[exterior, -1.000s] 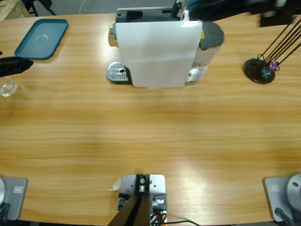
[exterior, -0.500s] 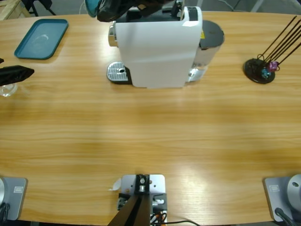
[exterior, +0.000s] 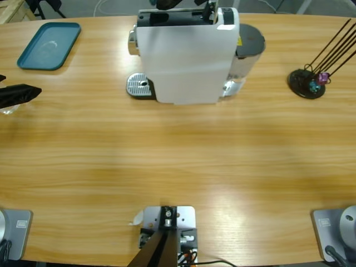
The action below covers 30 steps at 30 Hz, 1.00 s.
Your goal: Pour coffee
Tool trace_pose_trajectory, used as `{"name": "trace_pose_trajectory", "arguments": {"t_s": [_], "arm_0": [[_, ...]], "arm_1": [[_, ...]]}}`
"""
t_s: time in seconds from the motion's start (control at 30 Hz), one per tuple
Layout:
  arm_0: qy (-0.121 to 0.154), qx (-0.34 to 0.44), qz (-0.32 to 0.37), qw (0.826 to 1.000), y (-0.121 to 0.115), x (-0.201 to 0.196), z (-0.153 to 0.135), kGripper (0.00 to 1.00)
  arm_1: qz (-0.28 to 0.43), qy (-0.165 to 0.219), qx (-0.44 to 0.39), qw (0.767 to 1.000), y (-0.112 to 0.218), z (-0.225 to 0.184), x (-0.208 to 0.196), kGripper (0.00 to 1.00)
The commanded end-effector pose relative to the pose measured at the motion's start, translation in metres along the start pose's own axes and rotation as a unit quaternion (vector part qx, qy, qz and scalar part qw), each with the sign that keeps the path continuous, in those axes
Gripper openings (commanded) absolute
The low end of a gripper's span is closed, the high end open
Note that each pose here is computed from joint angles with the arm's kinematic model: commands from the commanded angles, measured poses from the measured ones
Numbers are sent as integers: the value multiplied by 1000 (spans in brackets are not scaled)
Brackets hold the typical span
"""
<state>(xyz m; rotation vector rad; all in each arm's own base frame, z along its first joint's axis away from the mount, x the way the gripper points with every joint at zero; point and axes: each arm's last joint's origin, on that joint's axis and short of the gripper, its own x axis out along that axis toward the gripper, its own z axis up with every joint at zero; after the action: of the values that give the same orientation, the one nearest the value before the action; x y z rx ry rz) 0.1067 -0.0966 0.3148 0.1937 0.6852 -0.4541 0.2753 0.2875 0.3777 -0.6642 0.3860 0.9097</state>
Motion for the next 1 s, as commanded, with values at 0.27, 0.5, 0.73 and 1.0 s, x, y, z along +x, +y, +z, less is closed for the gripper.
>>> {"name": "trace_pose_trajectory", "arguments": {"t_s": [0.27,0.5,0.73,1.0], "arm_0": [[10,4,0,1000,-1,8,-12,973],[10,4,0,1000,-1,8,-13,973],[12,3,1,1000,0,9,-14,973],[11,2,1,1000,0,9,-14,973]], "arm_1": [[42,30,-2,999,13,-18,34,94],[59,40,0,997,18,-27,40,94],[49,40,1,998,17,-27,48,94],[40,52,13,998,4,-39,44,94]]}}
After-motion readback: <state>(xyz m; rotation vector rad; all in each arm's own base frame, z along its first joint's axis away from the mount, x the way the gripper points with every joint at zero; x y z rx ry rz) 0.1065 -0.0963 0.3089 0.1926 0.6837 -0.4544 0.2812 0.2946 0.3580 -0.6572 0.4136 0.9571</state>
